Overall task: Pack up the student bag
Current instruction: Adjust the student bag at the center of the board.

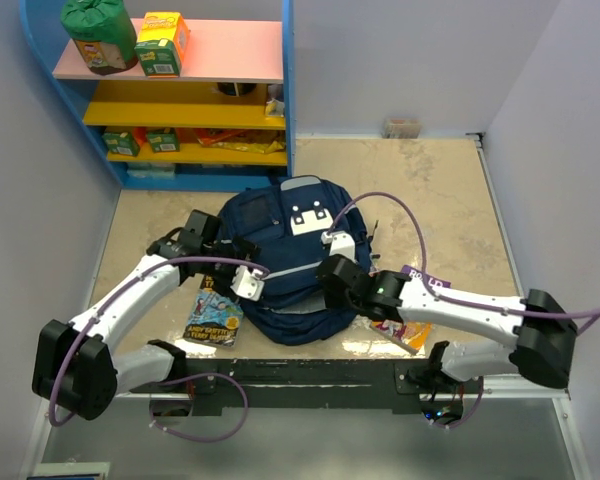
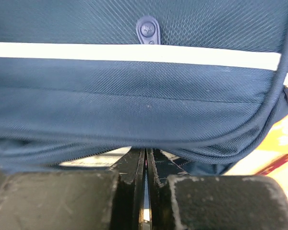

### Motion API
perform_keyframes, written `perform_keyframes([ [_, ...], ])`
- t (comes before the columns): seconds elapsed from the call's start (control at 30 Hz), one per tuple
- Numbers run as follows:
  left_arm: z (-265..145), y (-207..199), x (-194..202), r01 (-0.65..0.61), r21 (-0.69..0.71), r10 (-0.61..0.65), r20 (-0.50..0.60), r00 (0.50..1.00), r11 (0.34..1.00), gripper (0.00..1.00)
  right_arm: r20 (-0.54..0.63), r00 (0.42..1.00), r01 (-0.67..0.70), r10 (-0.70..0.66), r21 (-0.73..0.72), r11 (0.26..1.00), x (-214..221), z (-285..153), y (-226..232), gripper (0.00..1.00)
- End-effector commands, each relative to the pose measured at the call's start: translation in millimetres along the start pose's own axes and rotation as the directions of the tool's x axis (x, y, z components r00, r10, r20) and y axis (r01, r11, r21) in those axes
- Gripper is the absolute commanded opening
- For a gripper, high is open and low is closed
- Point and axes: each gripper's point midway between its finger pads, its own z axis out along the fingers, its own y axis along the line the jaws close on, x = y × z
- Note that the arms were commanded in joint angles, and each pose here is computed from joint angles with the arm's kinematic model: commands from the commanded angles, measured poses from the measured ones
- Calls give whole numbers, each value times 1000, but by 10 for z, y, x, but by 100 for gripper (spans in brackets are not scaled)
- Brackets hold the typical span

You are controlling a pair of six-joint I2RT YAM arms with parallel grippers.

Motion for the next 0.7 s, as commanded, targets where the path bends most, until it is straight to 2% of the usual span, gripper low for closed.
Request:
perform_keyframes([
  [0.0,95,-29,-135,60,-29,-57,92,994,998,89,294,954,-59,64,-26,998,-816,-291,-51,6],
  [0.2,169,-118,-170,57,-25,-54,121,991,998,88,264,963,-54,49,11,998,-783,-280,-87,5],
  [0.33,194,-25,-195,69,-66,-59,143,988,995,76,255,965,-64,61,2,998,-747,-257,-70,4],
  [0.53,235,71,-175,62,-121,-44,147,988,991,50,245,968,-34,53,-82,996,-701,-356,12,3],
  [0.63,209,167,-207,90,-150,-66,157,985,985,32,257,966,17,25,-158,987,-684,-511,117,5],
  [0.67,193,204,-216,94,-159,-68,158,985,983,20,275,961,56,-3,-183,982,-702,-581,167,6],
])
